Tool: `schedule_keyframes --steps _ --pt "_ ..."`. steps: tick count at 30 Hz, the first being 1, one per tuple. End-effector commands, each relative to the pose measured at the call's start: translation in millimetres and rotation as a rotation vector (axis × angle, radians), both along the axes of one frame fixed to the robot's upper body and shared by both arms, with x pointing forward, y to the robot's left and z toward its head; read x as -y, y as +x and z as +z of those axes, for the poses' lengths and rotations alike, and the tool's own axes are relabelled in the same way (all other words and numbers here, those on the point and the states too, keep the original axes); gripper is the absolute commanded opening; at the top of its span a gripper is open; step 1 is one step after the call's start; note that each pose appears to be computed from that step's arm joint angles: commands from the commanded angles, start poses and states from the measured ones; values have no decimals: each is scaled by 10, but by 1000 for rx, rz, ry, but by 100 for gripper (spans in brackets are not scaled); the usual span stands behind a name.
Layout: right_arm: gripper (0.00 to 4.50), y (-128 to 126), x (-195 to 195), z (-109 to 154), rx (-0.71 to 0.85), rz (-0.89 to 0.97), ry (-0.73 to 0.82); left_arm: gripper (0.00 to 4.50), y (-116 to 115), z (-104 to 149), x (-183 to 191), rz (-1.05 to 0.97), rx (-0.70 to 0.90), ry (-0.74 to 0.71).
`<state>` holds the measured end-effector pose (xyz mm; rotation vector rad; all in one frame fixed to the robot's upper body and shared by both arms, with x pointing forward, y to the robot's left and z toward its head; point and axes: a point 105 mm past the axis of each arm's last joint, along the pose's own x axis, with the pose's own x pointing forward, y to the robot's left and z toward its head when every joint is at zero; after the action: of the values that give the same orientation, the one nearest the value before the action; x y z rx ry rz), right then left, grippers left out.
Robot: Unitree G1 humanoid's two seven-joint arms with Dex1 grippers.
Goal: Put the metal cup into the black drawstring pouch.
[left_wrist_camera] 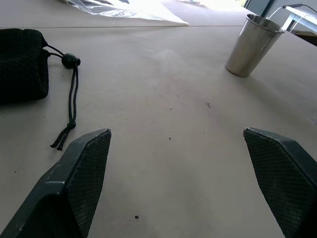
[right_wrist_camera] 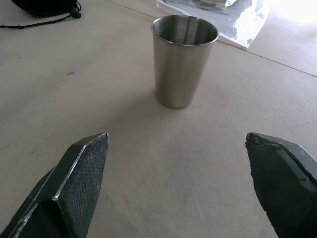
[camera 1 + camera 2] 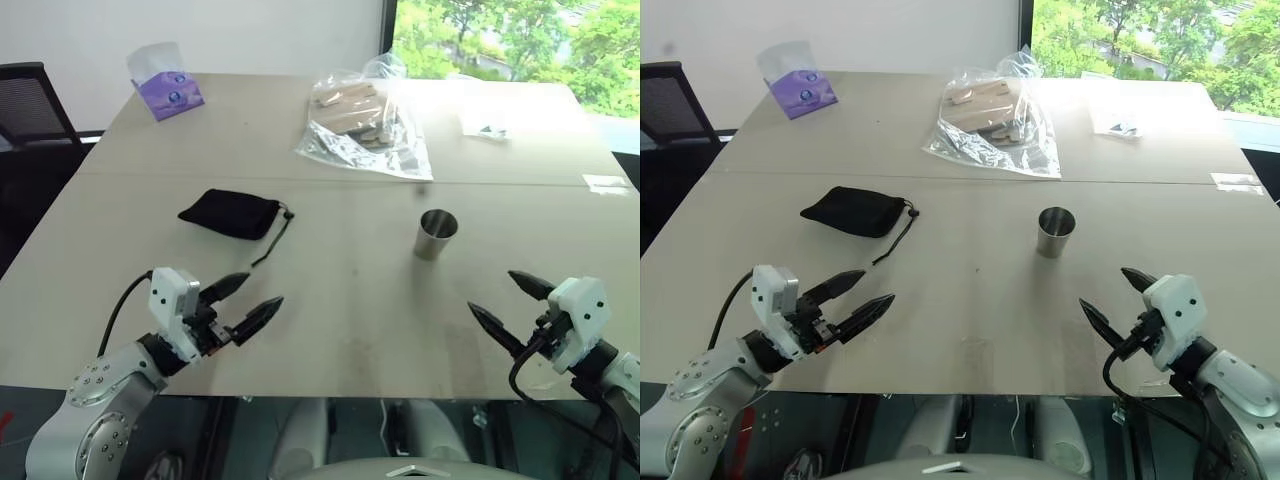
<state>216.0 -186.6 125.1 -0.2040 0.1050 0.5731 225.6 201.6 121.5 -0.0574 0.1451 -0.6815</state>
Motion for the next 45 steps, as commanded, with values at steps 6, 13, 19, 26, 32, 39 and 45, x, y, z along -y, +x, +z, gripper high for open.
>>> schedule_keyframes --steps 6,13,19,26,32,39,45 --pt "450 -102 -390 341 166 238 78 443 113 298 -11 108 99 -32" --pt "450 -133 -536 474 211 374 123 443 177 306 -71 345 107 214" --pt "450 -155 -654 525 208 448 105 443 340 251 -124 474 -5 479" --pt "450 -152 -690 549 217 445 83 443 674 294 -27 496 -125 640" --pt "450 -185 -713 554 223 418 88 443 927 386 -4 573 -103 693" --pt "450 -214 -683 527 213 403 84 443 1115 528 44 669 -38 735" --pt "450 -188 -659 507 212 401 78 443 1276 574 12 747 -5 832"
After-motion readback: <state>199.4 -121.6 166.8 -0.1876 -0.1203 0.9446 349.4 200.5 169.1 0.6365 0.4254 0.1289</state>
